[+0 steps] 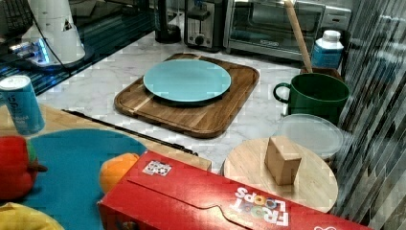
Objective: Pick up the toast.
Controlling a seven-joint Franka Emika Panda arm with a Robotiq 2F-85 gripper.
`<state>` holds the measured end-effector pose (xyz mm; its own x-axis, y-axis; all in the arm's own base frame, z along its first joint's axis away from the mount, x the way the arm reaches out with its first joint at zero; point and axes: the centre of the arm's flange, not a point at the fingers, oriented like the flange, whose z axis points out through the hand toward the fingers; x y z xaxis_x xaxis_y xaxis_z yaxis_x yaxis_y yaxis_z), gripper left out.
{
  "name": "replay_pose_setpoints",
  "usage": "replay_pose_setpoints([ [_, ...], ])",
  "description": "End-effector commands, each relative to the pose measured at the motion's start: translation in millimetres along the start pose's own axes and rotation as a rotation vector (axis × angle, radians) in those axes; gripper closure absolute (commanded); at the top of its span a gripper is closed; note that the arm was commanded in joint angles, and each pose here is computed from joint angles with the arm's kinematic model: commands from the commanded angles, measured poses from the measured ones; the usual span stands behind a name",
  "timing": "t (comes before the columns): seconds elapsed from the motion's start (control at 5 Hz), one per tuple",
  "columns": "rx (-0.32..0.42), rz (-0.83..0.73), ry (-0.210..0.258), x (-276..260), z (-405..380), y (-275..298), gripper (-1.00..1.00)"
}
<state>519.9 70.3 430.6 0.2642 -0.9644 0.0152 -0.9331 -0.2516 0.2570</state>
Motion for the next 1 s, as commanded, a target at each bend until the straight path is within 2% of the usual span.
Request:
replay_pose_setpoints([
  [0.2, 0.176, 0.043, 0.031, -177.7, -96.2, 10.3, 1.0],
  [0.4, 0.171, 0.081, -0.024, -205.5, -109.4, 11.7, -0.91],
  [0.6, 0.185, 0.106, -0.063, -233.4, -108.2, 16.4, -1.0],
  [0.8, 0.206, 0.127, -0.12, -252.9, -106.6, 19.0, -1.0],
  [1.0, 0.186, 0.177, -0.218, -266.9, -98.2, 16.4, -1.0],
])
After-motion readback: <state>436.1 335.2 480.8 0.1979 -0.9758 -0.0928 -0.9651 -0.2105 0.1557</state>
